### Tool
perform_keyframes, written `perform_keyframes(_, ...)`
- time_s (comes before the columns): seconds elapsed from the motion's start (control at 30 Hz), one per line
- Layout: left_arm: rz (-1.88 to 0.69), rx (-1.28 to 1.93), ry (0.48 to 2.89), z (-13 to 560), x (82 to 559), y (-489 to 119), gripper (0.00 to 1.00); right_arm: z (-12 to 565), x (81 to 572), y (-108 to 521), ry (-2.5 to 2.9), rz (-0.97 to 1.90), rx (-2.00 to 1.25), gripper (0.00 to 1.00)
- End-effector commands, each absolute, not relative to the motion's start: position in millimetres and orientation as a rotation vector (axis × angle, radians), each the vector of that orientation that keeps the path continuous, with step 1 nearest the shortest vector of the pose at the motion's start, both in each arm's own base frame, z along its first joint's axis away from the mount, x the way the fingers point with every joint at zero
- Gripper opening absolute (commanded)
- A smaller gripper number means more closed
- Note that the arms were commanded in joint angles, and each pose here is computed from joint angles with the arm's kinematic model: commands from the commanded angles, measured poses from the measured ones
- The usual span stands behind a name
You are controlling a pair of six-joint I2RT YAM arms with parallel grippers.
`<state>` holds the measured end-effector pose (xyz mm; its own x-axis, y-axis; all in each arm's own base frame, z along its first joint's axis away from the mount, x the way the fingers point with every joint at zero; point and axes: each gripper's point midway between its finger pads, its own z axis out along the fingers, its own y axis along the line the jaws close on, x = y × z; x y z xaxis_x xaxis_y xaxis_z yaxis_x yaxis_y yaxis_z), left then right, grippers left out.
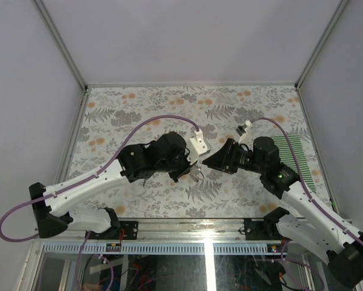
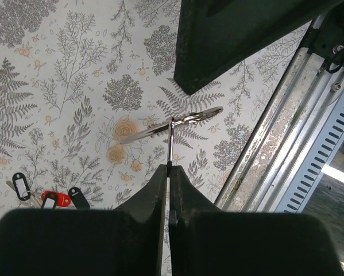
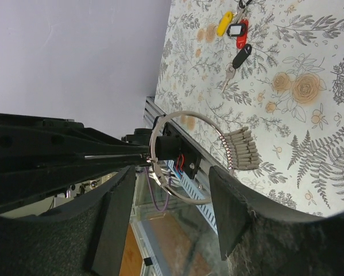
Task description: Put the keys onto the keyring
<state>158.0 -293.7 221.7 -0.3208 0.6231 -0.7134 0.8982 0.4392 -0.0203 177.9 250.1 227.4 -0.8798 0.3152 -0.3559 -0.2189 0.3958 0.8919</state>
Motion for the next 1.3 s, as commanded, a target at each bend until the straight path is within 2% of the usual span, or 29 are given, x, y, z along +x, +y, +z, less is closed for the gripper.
perform_keyframes(0.0, -0.559, 1.288, 1.976, 241, 162, -304, 0.0, 255, 178, 260, 2.143, 1.57, 0.083, 0.6)
perform_keyframes(0.6, -0.536, 1.319, 1.958, 242, 162, -315, 0.0, 256, 161, 279, 2.16, 1.707, -0.001, 0.49)
perform_keyframes(0.97, -0.509, 1.319, 1.955, 241, 163, -317, 0.0, 253, 155, 286, 2.173, 1.731, -0.026, 0.37)
perform_keyframes(1.17, -0.494, 1.308, 1.949, 243, 166, -316, 0.0, 253, 154, 288, 2.173, 1.744, -0.039, 0.25)
perform_keyframes(1.27, -0.492, 1.304, 1.946, 244, 166, -316, 0.01, 252, 155, 287, 2.171, 1.736, -0.043, 0.13)
